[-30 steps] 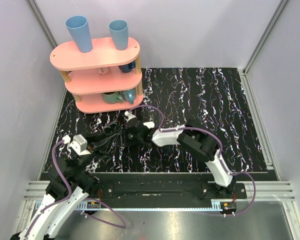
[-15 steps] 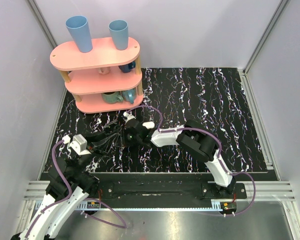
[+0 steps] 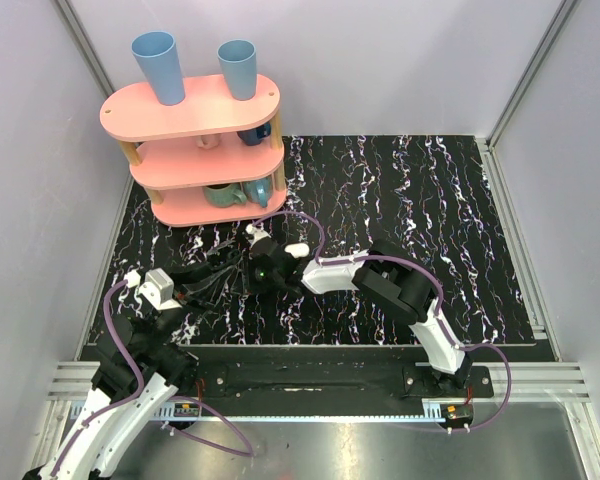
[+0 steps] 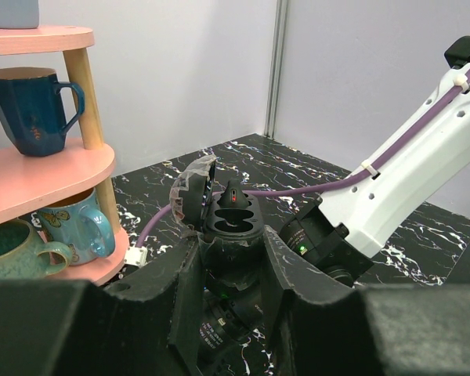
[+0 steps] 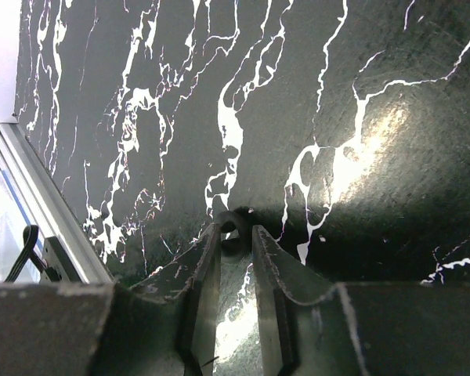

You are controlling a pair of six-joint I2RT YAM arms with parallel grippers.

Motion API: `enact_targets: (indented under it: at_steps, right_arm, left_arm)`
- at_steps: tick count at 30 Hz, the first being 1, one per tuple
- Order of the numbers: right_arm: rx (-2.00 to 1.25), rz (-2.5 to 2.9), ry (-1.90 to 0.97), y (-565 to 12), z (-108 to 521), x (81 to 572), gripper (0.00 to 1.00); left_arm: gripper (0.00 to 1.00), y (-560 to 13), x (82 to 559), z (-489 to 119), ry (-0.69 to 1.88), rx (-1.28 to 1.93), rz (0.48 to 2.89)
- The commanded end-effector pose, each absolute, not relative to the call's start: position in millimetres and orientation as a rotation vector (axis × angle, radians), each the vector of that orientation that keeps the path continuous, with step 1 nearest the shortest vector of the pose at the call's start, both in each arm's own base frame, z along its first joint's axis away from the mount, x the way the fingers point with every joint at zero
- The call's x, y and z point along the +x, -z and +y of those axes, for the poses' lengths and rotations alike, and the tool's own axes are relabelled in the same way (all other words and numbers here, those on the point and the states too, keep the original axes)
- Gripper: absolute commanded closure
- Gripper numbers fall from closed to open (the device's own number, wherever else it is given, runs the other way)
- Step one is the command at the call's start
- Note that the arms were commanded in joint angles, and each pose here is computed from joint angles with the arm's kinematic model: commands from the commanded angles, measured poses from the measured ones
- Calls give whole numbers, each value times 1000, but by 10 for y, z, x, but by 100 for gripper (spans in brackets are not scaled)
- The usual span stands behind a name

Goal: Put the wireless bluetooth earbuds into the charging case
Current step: Move the left earbud to the center of the board.

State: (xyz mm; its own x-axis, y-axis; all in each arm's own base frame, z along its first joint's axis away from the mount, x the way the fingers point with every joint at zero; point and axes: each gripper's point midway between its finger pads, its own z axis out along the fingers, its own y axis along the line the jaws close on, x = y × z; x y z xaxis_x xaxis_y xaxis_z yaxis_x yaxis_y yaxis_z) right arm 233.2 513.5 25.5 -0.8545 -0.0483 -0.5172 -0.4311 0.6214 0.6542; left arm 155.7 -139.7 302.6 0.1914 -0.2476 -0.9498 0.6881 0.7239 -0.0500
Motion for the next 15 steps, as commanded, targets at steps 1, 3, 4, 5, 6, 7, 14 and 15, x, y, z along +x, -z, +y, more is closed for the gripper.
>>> enact_targets:
  at_steps: [1, 3, 4, 5, 6, 7, 14, 15]
  right_arm:
    - [-445, 2419, -1073, -131, 5118, 2238, 71]
    - [-451, 2414, -1061, -124, 5116, 2238, 71]
    - [-457, 2408, -1059, -143, 5121, 2232, 71]
    - [-458, 2411, -1054, -135, 5117, 2223, 71]
    - [-464, 2403, -1047, -145, 5120, 2232, 71]
    - [-469, 2398, -1047, -166, 5120, 2234, 71]
    - [-488, 2394, -1026, -149, 5128, 2206, 71]
    - [-492, 2391, -1025, -156, 5131, 2202, 70]
  left_arm:
    - [100, -3529, 1203, -1188, 714, 392, 991]
    - [100, -3527, 1209, -1186, 712, 390, 993]
    - [100, -3527, 1206, -1190, 714, 393, 993]
    - [100, -3529, 1203, -1188, 714, 392, 991]
    - [100, -3533, 1205, -1183, 712, 390, 990]
    - [100, -3527, 1210, -1186, 711, 391, 993]
    - [100, -3524, 1206, -1184, 712, 390, 993]
    - [100, -3533, 1200, -1180, 712, 390, 989]
